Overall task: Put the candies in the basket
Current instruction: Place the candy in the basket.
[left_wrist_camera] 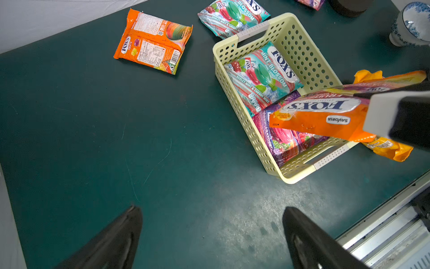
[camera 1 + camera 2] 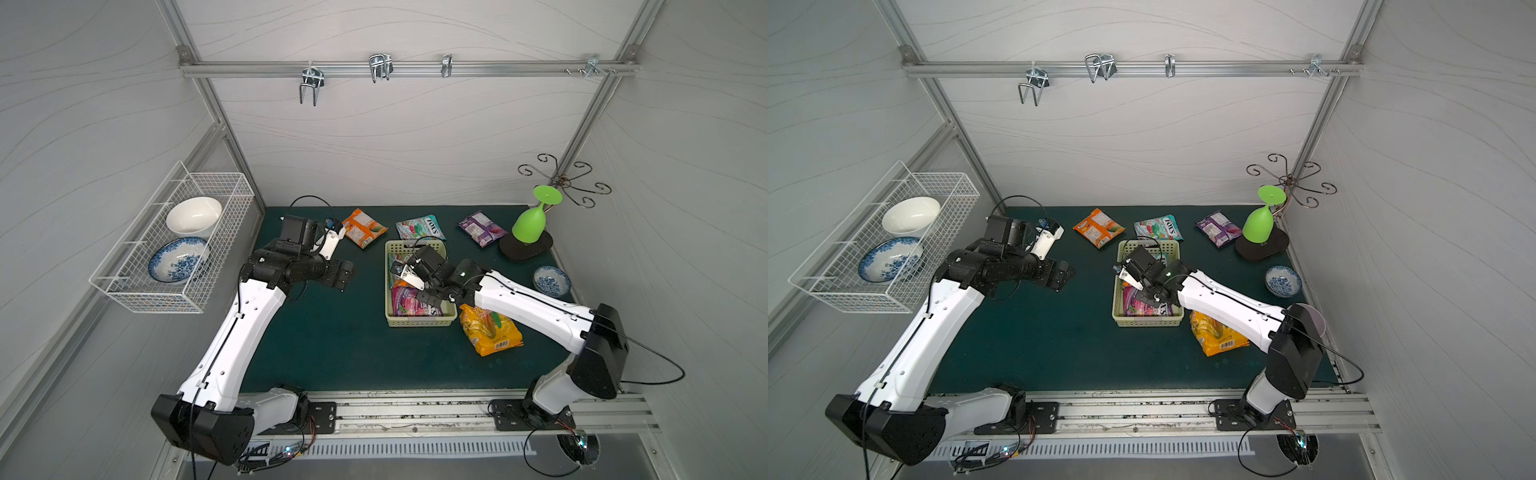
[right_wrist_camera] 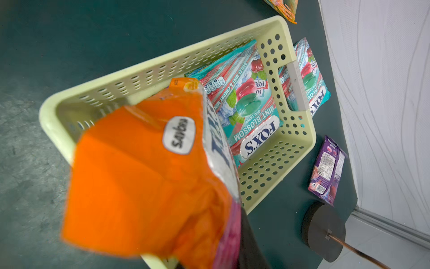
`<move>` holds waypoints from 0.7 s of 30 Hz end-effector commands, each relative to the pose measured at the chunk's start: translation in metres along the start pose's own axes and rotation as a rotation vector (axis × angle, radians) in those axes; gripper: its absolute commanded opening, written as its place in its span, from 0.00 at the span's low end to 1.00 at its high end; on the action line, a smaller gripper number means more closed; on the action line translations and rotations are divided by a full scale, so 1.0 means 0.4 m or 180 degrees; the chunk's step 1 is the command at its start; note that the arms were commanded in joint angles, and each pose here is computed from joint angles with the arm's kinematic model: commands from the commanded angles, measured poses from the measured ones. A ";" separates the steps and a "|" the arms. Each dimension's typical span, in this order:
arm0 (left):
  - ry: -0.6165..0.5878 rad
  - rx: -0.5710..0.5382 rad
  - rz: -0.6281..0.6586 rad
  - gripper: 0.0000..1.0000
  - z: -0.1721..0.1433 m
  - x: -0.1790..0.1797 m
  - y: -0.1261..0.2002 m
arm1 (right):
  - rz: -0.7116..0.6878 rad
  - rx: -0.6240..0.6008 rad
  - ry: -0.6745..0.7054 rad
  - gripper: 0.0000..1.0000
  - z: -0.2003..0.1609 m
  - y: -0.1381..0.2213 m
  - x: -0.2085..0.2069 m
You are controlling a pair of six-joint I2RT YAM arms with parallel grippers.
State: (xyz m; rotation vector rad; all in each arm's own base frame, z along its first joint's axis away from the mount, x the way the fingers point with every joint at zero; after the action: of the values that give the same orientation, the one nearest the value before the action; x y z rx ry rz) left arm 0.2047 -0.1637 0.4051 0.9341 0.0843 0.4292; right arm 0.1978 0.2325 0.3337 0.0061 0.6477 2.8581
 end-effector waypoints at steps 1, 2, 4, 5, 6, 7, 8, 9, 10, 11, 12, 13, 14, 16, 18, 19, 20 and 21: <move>-0.0050 -0.0269 0.0100 0.00 0.040 -0.005 0.048 | 0.0246 -0.0240 0.0247 0.82 0.024 -0.009 0.012; -0.0049 -0.0288 0.0067 0.00 0.042 -0.008 0.050 | 0.0266 -0.0250 0.0294 0.81 0.023 -0.012 0.013; -0.0047 -0.0315 0.0030 0.00 0.047 -0.014 0.051 | 0.0289 -0.0244 0.0315 0.77 0.015 -0.021 0.011; -0.0047 -0.0314 0.0026 0.00 0.050 -0.015 0.051 | 0.0284 -0.0243 0.0307 0.77 0.012 -0.025 0.009; -0.0045 -0.0324 0.0039 0.00 0.053 -0.016 0.054 | 0.0307 -0.0265 0.0298 0.74 0.012 -0.028 0.009; -0.0036 -0.0341 0.0031 0.00 0.056 -0.018 0.059 | 0.0347 -0.0275 0.0274 0.72 0.010 -0.035 0.008; -0.0021 -0.0362 0.0012 0.00 0.058 -0.020 0.063 | 0.0373 -0.0278 0.0267 0.71 0.011 -0.040 0.010; -0.0008 -0.0370 -0.0030 0.00 0.058 -0.023 0.063 | 0.0402 -0.0276 0.0278 0.68 0.010 -0.046 0.014; 0.0001 -0.0385 -0.0073 0.00 0.057 -0.026 0.065 | 0.0414 -0.0266 0.0292 0.66 0.008 -0.051 0.017; 0.0012 -0.0394 -0.0100 0.00 0.058 -0.028 0.063 | 0.0421 -0.0262 0.0309 0.62 0.005 -0.055 0.021; 0.0026 -0.0398 -0.0110 0.00 0.060 -0.028 0.062 | 0.0423 -0.0256 0.0312 0.54 0.001 -0.059 0.022; 0.0040 -0.0402 -0.0095 0.00 0.061 -0.027 0.064 | 0.0451 -0.0259 0.0316 0.37 0.000 -0.061 0.022; 0.0050 -0.0403 -0.0075 0.00 0.062 -0.026 0.066 | 0.0472 -0.0254 0.0318 0.23 0.000 -0.061 0.023; 0.0066 -0.0394 -0.0039 0.00 0.060 -0.025 0.069 | 0.0483 -0.0211 0.0341 0.00 0.002 -0.056 0.026; 0.0090 -0.0367 -0.0010 0.00 0.054 -0.023 0.061 | 0.0436 -0.0151 0.0370 0.00 -0.009 -0.053 0.027; 0.0108 -0.0365 0.0036 0.08 0.052 -0.021 0.059 | 0.0390 -0.0135 0.0405 0.00 -0.014 -0.046 0.030; 0.0131 -0.0363 0.0071 0.17 0.052 -0.019 0.059 | 0.0351 -0.0114 0.0426 0.00 -0.018 -0.040 0.032; 0.0157 -0.0369 0.0107 0.26 0.052 -0.018 0.063 | 0.0320 -0.0072 0.0437 0.00 -0.021 -0.035 0.034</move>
State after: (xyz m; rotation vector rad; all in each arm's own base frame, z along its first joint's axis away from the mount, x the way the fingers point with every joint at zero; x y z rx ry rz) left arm 0.1958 -0.1697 0.4227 0.8791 0.1217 0.4391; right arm 0.1936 0.2518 0.3213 -0.1204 0.6157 3.0052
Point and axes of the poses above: each gripper's point midway between its finger pads, its own y axis back along the fingers, its own x axis along the line the jaws close on, z = x × y, the point moved 10 cm from there along y, back along the fingers, and after that the axes turned 11 degrees about y, right-handed, at the moved point
